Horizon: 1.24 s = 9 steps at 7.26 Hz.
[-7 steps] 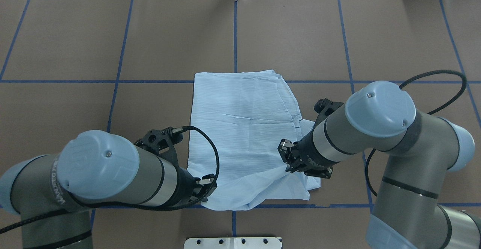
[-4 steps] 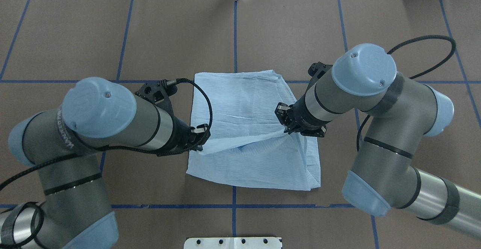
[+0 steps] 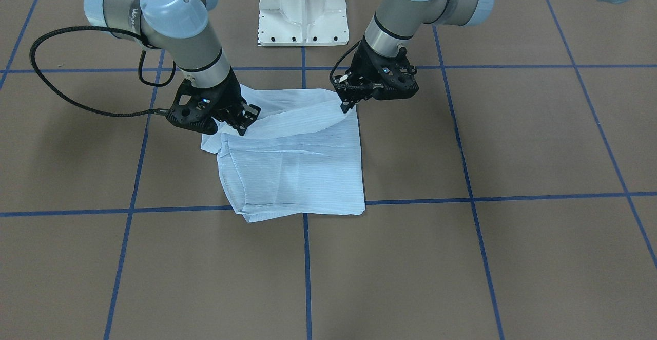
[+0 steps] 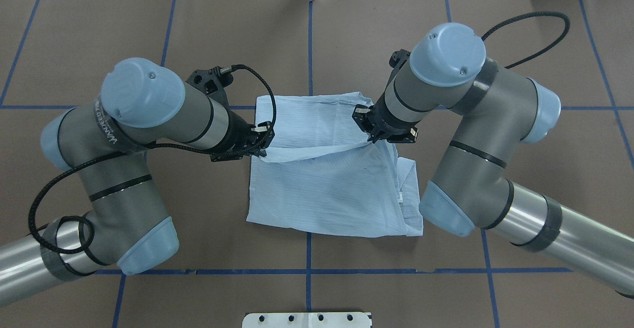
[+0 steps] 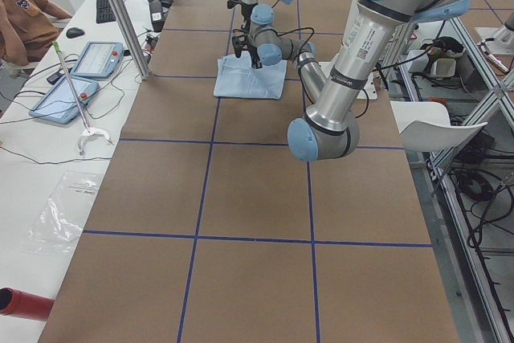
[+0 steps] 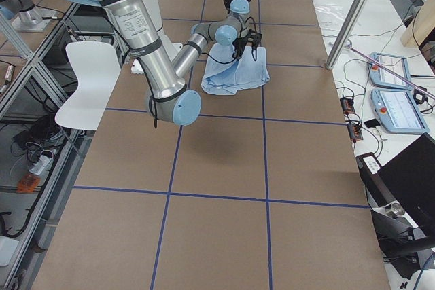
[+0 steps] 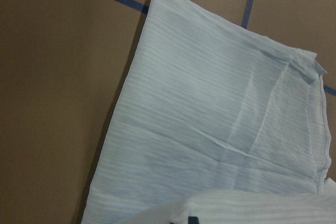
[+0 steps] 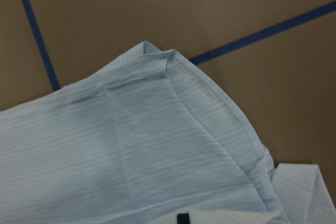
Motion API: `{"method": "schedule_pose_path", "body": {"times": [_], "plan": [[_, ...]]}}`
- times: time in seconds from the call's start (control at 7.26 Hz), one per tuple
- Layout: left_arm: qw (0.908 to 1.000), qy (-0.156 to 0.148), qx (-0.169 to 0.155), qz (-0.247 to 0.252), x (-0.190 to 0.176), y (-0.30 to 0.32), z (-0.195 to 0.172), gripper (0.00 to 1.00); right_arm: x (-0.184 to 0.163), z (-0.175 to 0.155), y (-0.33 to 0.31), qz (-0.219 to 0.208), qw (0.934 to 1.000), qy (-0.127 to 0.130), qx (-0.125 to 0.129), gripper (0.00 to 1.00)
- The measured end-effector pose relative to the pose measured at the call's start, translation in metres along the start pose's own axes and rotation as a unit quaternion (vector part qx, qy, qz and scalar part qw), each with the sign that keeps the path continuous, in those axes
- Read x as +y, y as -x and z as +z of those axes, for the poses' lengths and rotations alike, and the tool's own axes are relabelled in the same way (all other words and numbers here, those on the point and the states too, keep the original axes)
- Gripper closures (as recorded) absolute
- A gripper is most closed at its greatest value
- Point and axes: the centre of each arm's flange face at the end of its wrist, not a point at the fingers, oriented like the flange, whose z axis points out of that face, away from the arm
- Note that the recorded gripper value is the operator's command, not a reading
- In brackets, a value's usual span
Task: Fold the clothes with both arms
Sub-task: 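Lift the near edge with both grippers and fold it toward the far edge, then lower the folded edge onto the far edge and open both grippers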
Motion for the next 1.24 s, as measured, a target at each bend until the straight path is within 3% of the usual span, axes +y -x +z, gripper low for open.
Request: {"method": "schedule_pose_path", "body": {"times": [0.55,1.24], "plan": [[0.9995,-0.03,0.004,0.004,-0.05,-0.003,0.003,1.0,-0.042,0.023,0.02,-0.012,0.9992,-0.025,-0.028,1.0],[0.9992,-0.04,0.006,0.002,-0.093,0.024,0.064,1.0,-0.065,0.053,0.044,-0.009,0.9989,-0.044,-0.015,1.0]]}}
